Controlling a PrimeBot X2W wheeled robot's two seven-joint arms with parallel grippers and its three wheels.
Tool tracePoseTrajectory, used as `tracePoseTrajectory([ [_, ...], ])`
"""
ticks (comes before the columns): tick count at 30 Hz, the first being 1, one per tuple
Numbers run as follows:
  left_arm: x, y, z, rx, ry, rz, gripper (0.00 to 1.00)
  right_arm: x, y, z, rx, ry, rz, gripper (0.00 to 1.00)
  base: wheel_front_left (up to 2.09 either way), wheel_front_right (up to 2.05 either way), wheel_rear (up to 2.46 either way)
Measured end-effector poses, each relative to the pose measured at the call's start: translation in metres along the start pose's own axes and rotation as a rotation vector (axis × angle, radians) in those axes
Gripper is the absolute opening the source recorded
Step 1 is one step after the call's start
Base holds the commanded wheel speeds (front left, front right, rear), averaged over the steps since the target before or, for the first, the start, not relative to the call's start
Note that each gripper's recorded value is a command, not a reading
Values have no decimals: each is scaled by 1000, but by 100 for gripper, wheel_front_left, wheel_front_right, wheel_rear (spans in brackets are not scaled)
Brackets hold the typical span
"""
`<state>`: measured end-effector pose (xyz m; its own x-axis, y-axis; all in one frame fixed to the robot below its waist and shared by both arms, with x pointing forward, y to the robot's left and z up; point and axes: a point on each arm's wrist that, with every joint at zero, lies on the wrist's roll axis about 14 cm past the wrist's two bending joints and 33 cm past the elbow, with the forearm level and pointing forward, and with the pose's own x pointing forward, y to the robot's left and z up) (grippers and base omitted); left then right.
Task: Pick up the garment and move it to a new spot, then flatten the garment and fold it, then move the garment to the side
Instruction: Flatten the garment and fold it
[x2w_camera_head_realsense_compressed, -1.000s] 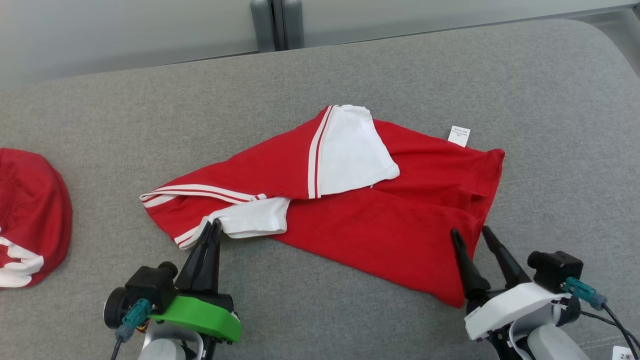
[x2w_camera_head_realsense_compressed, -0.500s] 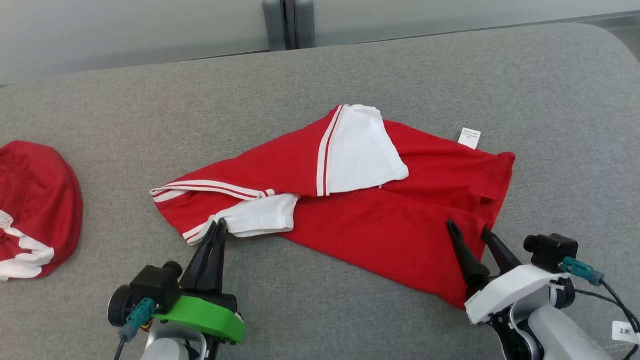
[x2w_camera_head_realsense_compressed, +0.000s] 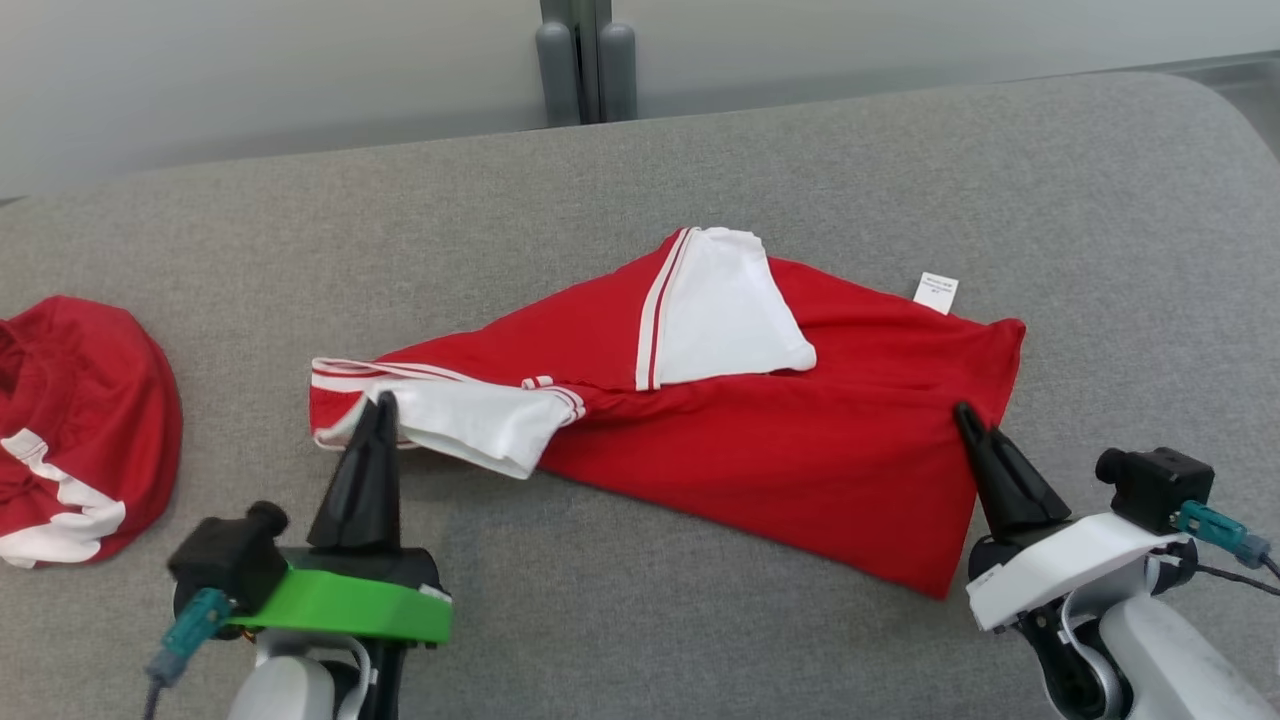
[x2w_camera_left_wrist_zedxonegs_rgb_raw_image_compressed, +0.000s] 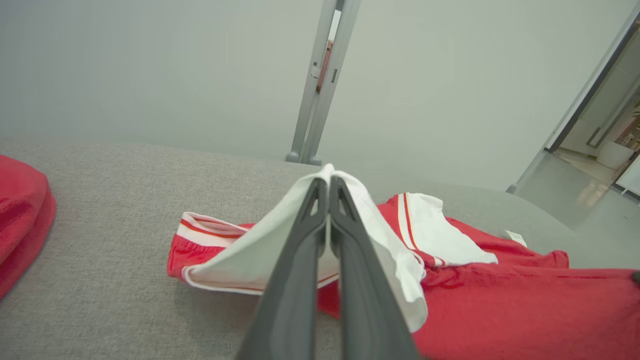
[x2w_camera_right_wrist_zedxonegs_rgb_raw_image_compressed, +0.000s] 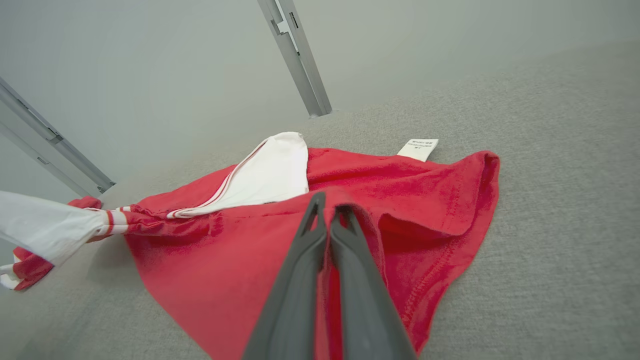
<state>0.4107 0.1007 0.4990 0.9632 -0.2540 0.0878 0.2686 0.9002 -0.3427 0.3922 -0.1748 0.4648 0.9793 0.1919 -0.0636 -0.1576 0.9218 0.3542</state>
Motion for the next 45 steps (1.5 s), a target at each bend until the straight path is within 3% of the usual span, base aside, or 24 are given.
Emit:
tracePoseTrajectory([
  [6, 6, -7, 73, -145, -228, -18, 0, -9, 8, 68, -44, -175, 65, 0, 0, 0, 0],
  [13, 5, -39, 183, -357, -453, -191, 0, -34, 26, 170, -121, -386, 176, 0, 0, 0, 0],
  [16, -3, -62, 241, -389, -539, -304, 0, -51, 38, 222, -149, -500, 225, 0, 0, 0, 0],
  [19, -11, -86, 283, -407, -584, -402, 0, -68, 49, 268, -90, -623, 274, 0, 0, 0, 0],
  [25, 1, -115, 315, -407, -521, -494, 0, -72, 63, 316, -147, -690, 337, 0, 0, 0, 0],
  [32, 78, -113, 310, -336, -383, -460, 0, -10, 64, 342, -130, -686, 353, 0, 0, 0, 0],
  [37, 146, -104, 307, -158, -347, -402, 0, 60, 60, 347, -203, -622, 323, 0, 0, 0, 0],
  [39, 176, -100, 304, -102, -345, -379, 0, 91, 57, 348, -244, -603, 303, 0, 0, 0, 0],
  [45, 249, -80, 307, -62, -435, -325, 0, 168, 49, 357, -289, -652, 258, 0, 0, 0, 0],
])
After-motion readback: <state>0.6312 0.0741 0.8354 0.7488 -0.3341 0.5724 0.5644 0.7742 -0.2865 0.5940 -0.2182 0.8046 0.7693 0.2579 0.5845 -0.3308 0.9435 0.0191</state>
